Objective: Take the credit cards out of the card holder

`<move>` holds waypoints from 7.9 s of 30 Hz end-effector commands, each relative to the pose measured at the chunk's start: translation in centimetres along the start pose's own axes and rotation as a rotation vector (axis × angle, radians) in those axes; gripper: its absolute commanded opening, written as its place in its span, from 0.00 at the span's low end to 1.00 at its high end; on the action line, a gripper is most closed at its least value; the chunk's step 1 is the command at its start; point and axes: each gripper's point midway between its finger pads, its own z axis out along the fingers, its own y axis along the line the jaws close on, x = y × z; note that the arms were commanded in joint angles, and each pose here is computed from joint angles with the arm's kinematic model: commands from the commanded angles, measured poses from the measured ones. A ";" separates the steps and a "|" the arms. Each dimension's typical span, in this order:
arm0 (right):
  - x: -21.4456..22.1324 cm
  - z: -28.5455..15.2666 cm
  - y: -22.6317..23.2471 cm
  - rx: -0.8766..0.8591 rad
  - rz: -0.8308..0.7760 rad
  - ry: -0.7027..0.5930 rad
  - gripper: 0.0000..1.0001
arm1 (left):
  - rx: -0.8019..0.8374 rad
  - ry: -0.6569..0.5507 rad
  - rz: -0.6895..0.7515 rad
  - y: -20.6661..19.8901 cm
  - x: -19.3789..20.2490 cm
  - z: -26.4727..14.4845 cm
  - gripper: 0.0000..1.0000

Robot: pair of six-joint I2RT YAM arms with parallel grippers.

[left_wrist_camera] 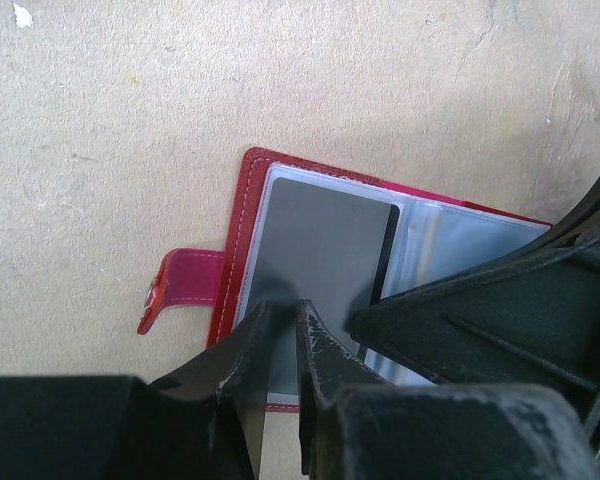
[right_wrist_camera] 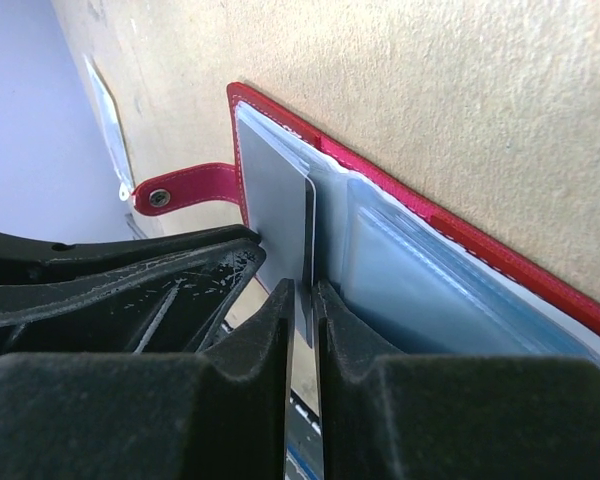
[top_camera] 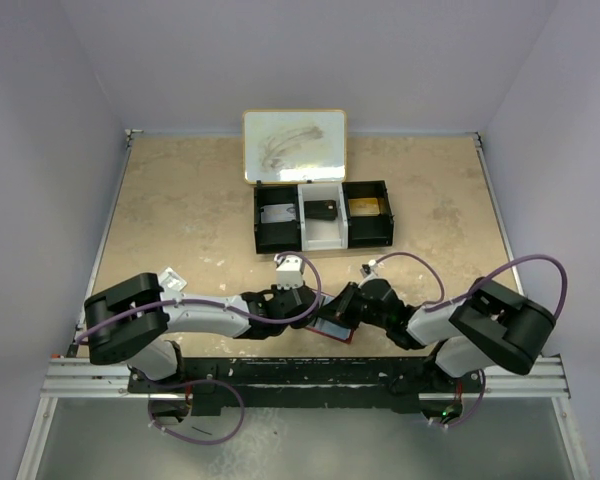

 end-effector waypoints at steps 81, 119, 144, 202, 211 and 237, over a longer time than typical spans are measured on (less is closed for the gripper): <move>-0.9 -3.2 -0.7 0.010 0.012 -0.076 0.07 | -0.059 -0.012 -0.013 2.4 -0.1 -1.3 0.12; -0.6 -0.6 -1.5 0.051 0.056 -0.047 0.17 | -0.070 0.001 0.016 2.6 0.9 -0.1 0.13; -0.5 -3.5 -1.9 0.039 0.030 -0.064 0.00 | -0.057 -0.076 -0.027 2.5 -1.8 -2.1 0.16; -1.0 -0.6 1.1 -0.075 -0.036 -0.039 0.13 | -0.019 0.013 0.033 0.7 0.3 -0.8 0.11; -0.6 -1.3 0.7 -0.048 -0.029 -0.015 0.00 | -0.033 0.001 0.029 1.2 0.1 -1.0 0.11; -2.3 -4.6 1.5 -0.001 -0.075 -0.109 0.00 | 0.015 -0.123 -0.056 0.7 -4.5 -4.7 0.23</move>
